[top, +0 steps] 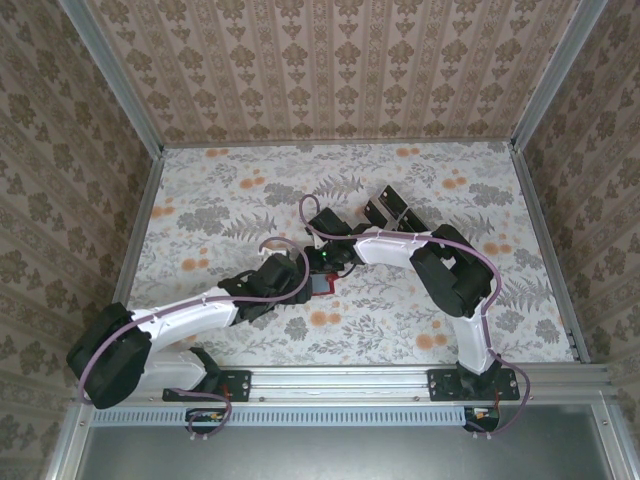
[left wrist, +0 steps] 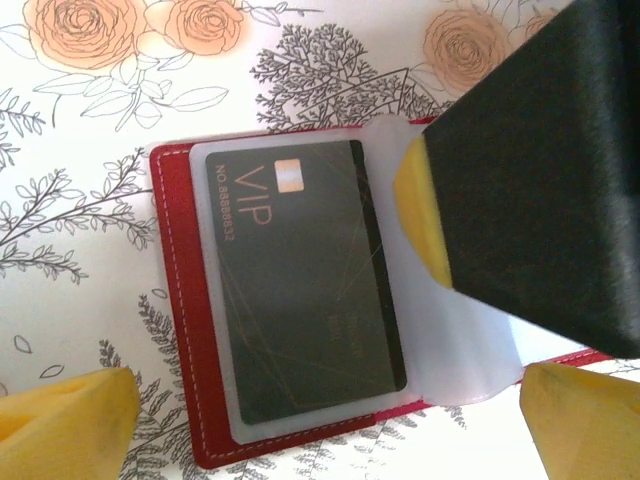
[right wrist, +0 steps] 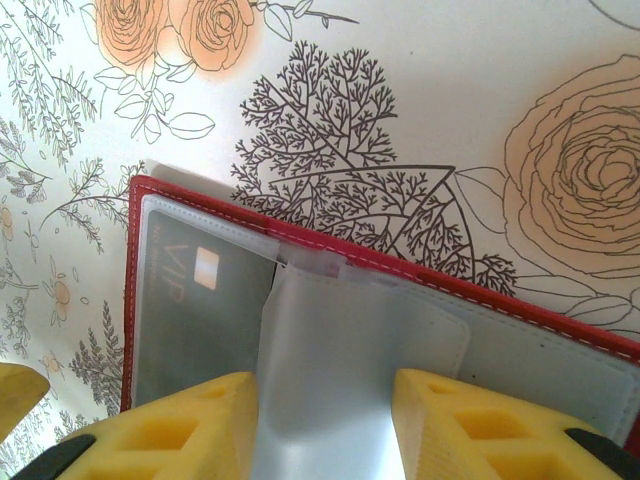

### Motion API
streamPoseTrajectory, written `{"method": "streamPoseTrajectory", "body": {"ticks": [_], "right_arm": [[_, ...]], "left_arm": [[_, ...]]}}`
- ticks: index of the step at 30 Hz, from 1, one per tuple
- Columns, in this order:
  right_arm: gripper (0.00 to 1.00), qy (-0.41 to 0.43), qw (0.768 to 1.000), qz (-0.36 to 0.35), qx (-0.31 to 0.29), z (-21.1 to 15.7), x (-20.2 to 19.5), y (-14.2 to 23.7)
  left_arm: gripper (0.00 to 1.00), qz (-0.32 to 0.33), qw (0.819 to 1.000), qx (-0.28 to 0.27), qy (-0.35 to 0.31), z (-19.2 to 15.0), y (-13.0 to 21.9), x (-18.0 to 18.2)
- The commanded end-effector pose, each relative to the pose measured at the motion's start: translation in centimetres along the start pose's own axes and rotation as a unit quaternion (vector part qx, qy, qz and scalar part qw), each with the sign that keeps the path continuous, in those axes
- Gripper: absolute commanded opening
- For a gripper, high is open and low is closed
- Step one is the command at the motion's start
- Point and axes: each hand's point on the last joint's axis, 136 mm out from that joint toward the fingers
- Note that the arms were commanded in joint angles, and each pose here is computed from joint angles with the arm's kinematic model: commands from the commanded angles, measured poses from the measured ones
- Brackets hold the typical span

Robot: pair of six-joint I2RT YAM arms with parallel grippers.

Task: Put the credit cards into the card holder

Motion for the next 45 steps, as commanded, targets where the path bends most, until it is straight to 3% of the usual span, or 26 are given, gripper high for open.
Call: {"method": "streamPoseTrajectory", "body": {"ticks": [1,14,26,45], "right_arm": [[0.43,-0.017,0.999,-0.024,0.037,-2.4,-1.8,-1.3],[0.43,-0.017,0.999,-0.019,0.032,-1.9,-1.4,-0.8],[0.45,-0.031,0.998,0.01,-0.044,0.7,0.4,4.9],[0.46,-0.082,0.996,-0.008,-0.037,-1.1,-2.5,2.1]], "left_arm": [[1.0,-0.001,1.0,-0.014,-0.003,0.8,-0.4,-0.6],[1.0,0.036,0.999,0.017,-0.006,-1.1,-3.0,0.4],[1.0,0.052,0.998,0.021,0.018,-2.7,-3.1,1.8],[1.0,0.059,0.998,0.023,0.022,-3.4,-3.0,2.5]]}}
Point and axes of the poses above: each hand's point on the last joint's axis, 136 mm out from that joint toward the fingers, its own y axis back along the fingers, its own x axis along the line the jaws close on, z = x × y, and after that the axes turned 4 degrees about -y, right-handed
